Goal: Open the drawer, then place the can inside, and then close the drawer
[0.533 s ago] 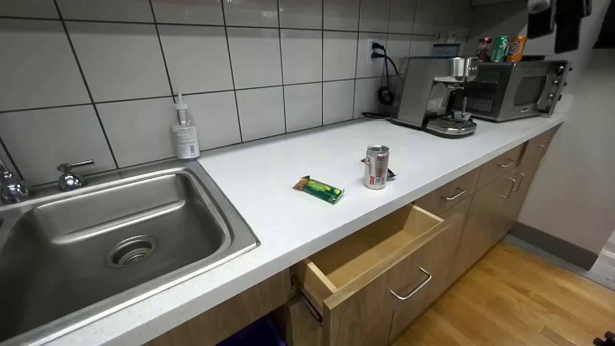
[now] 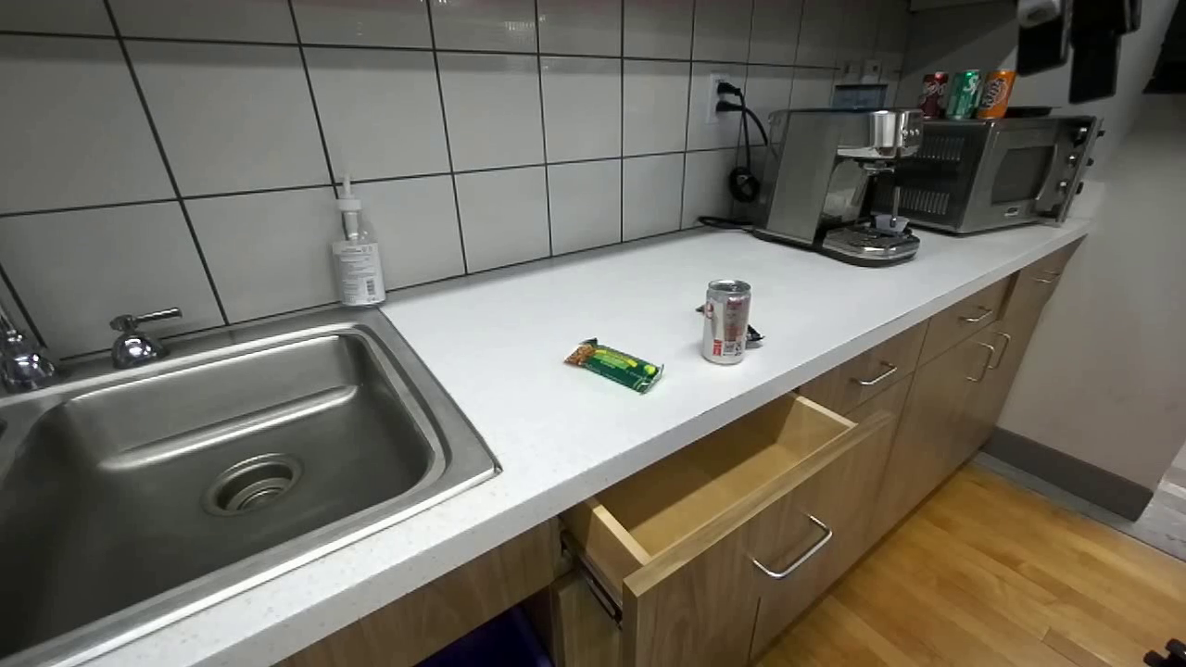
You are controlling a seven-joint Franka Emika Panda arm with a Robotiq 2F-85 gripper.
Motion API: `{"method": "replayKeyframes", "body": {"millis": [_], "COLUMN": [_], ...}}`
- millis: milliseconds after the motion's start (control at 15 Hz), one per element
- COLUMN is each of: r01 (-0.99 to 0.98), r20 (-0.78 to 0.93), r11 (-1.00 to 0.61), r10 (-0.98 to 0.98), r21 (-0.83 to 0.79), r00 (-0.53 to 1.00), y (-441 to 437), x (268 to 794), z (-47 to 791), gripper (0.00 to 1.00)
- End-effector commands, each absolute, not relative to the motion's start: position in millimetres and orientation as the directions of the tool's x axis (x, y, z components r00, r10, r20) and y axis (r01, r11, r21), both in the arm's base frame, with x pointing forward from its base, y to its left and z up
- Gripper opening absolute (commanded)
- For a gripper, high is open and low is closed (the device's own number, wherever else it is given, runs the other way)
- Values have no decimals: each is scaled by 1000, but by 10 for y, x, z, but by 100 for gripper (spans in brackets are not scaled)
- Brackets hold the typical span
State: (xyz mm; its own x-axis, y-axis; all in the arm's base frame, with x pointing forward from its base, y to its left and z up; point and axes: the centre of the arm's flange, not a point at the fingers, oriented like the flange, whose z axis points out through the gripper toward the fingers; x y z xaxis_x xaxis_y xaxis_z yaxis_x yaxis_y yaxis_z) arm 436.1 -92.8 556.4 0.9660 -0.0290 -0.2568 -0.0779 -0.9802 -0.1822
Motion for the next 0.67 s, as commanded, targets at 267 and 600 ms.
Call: {"method": "replayKeyframes", "body": {"millis": [267,600], "r01": [-75,-53], "r20": [-235,-190], "r11": [-985,-992], "r10": [-37,-31], "r21": [-155,-115], "r00": [971,981], "y": [-879,-808], "x": [4376,4522], "z": [5510,5355], "gripper": [100,100]}}
